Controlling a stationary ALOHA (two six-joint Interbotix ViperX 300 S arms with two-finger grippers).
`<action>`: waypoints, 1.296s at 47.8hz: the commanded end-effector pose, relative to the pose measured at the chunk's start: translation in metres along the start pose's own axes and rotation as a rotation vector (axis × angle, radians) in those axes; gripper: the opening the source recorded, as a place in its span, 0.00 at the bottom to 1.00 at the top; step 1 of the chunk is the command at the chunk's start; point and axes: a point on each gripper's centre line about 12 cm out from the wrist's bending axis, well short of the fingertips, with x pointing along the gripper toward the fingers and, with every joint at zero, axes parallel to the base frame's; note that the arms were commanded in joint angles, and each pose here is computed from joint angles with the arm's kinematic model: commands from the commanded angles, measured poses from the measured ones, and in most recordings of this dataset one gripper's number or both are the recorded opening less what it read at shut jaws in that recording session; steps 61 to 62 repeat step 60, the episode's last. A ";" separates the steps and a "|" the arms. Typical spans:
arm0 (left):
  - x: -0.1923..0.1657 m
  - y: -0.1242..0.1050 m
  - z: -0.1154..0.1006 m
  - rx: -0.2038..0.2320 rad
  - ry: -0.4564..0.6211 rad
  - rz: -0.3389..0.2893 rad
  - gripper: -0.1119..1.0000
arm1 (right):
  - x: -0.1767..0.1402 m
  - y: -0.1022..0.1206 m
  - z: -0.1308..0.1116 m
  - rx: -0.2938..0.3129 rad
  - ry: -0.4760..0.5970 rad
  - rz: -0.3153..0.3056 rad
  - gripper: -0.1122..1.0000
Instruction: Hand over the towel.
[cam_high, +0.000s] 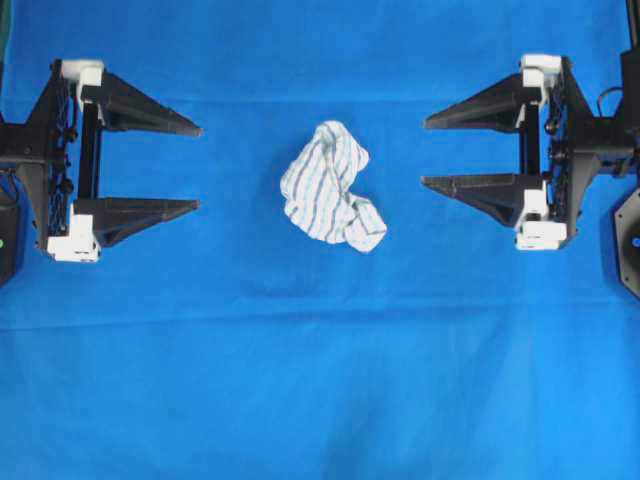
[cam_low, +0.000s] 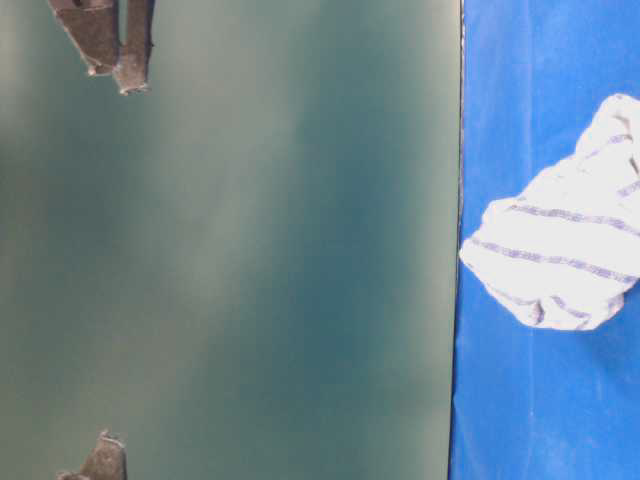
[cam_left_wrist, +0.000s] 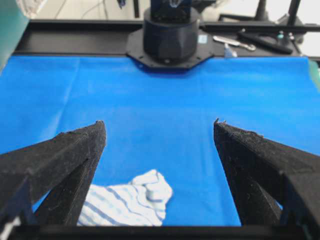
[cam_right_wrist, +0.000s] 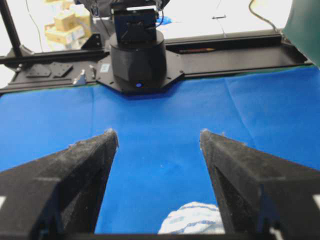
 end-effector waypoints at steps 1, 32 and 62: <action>0.000 0.001 0.007 -0.002 -0.026 0.002 0.92 | 0.001 0.001 0.007 -0.005 -0.029 0.005 0.74; -0.059 0.001 0.015 -0.002 0.017 -0.002 0.92 | -0.068 0.001 0.019 0.001 0.011 -0.012 0.73; -0.137 0.000 -0.065 -0.002 -0.014 -0.004 0.91 | -0.141 -0.004 -0.071 0.006 -0.030 -0.010 0.73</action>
